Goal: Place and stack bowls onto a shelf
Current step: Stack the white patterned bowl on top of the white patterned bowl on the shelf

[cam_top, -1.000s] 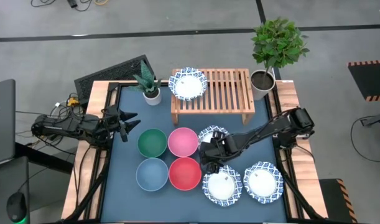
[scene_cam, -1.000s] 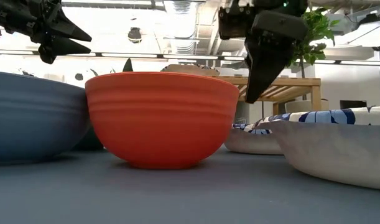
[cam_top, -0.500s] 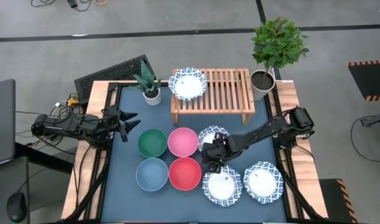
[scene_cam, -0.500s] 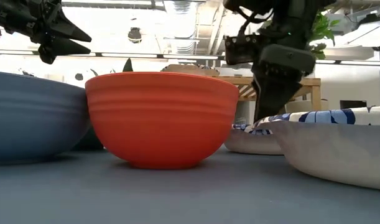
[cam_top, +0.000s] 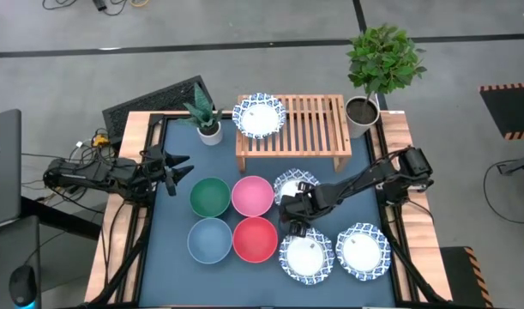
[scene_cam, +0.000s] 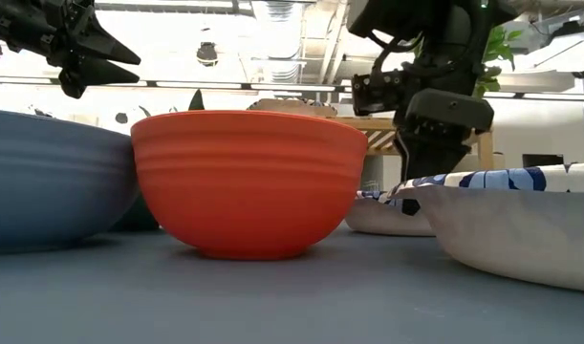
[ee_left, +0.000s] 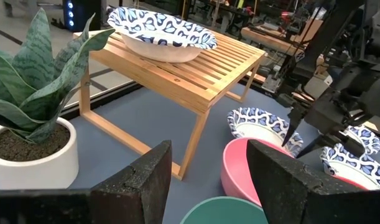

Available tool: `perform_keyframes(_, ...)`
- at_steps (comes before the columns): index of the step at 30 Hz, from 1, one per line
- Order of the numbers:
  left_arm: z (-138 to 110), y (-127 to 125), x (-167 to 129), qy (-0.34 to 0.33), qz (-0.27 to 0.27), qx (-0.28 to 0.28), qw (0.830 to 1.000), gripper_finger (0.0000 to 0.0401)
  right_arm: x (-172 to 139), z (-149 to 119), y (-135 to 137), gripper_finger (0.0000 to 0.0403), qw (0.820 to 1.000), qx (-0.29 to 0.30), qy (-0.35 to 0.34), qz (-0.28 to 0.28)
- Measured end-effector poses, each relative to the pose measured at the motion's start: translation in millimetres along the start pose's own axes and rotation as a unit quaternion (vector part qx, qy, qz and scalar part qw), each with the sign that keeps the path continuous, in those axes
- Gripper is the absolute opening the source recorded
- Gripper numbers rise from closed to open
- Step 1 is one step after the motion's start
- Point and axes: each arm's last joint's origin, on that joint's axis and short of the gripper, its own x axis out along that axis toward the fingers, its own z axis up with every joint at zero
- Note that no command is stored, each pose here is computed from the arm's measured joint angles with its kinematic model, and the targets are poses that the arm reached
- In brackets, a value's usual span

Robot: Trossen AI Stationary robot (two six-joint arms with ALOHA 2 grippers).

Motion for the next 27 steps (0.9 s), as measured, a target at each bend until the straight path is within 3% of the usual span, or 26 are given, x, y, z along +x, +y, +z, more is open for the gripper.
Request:
perform_keyframes(8, 0.0, 0.0, 0.0, 0.0, 0.0, 0.0, 1.0, 0.0193, 1.7, 2.2, -10.0, 0.0026, 1.0, 0.01, 0.018, 0.002)
perform_keyframes(15, 0.0, 0.0, 0.0, 0.0, 0.0, 0.0, 1.0, 0.0193, -1.4, 2.1, -9.7, 0.0027, 1.0, 0.0, 0.029, -0.002)
perform_keyframes(27, 0.1, 0.0, 0.0, 0.0, 0.0, 0.0, 1.0, 0.0193, -53.5, 23.2, -8.6, 0.0023, 0.996, -0.017, 0.085, -0.018)
